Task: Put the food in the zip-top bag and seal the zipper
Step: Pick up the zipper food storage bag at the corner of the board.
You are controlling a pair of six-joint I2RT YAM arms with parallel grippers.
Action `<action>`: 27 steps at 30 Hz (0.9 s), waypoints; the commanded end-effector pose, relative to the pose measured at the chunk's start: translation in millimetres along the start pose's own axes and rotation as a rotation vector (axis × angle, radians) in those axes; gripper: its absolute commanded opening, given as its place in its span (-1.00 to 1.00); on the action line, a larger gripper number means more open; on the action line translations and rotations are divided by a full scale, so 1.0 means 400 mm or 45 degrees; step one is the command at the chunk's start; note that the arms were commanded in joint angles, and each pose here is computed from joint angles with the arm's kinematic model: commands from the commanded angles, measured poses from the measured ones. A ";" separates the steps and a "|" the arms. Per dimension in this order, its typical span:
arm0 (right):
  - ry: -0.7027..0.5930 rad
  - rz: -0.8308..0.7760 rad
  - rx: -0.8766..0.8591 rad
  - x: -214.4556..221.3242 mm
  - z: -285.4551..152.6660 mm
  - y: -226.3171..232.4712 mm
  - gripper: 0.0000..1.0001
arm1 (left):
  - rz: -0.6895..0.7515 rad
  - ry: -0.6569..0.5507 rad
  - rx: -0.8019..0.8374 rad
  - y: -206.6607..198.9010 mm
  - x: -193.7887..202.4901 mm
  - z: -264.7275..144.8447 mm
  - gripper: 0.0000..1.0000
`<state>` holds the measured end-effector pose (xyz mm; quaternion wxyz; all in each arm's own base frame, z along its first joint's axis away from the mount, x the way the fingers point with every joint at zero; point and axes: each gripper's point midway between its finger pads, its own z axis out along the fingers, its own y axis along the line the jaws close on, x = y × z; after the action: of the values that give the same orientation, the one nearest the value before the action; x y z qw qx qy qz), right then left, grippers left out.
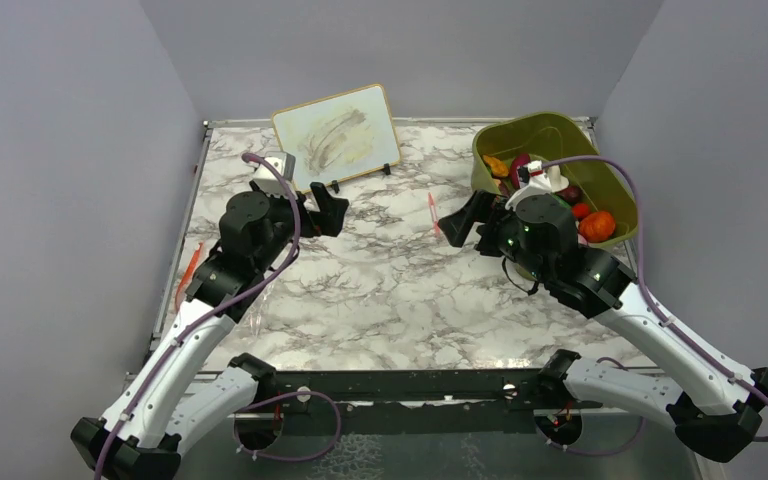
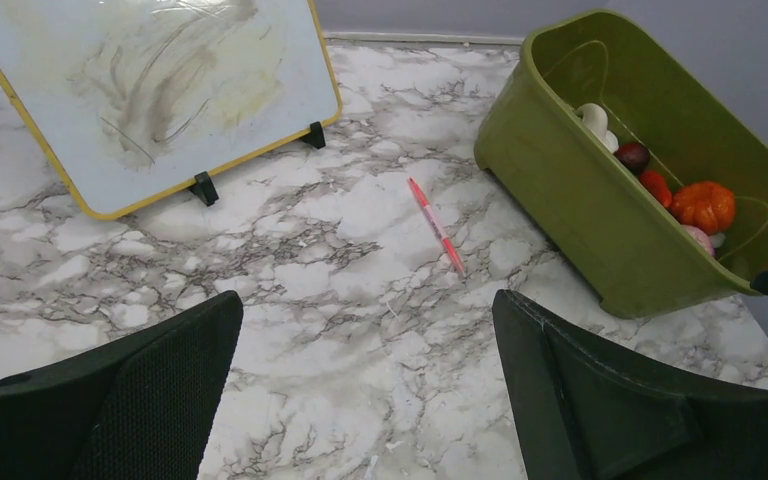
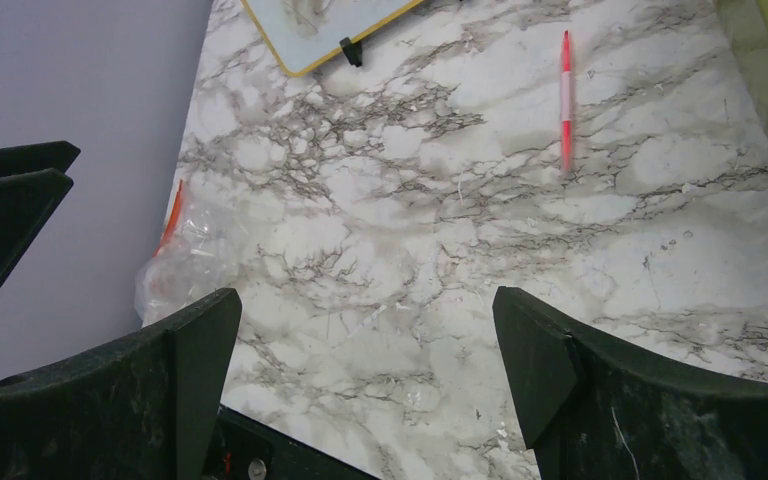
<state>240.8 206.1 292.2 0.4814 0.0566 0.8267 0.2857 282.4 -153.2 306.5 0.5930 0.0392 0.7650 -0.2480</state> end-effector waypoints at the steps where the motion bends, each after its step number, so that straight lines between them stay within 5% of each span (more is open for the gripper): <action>1: -0.038 0.022 -0.003 -0.016 -0.005 0.000 1.00 | 0.026 0.019 -0.024 0.013 0.012 0.003 0.99; 14: -0.049 0.024 0.002 -0.019 -0.003 -0.002 1.00 | 0.008 0.089 -0.310 0.122 0.073 0.032 0.99; 22: -0.033 0.016 -0.016 -0.012 0.000 0.005 1.00 | -0.020 0.217 -0.922 0.333 0.184 0.000 0.91; 27: -0.045 0.009 -0.016 -0.014 0.006 0.004 1.00 | -0.206 0.347 -1.183 0.460 0.258 -0.027 0.81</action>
<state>240.0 204.9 294.6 0.4845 0.0605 0.8232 0.2899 317.3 -59.5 174.4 0.4690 -0.1551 0.8693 0.0157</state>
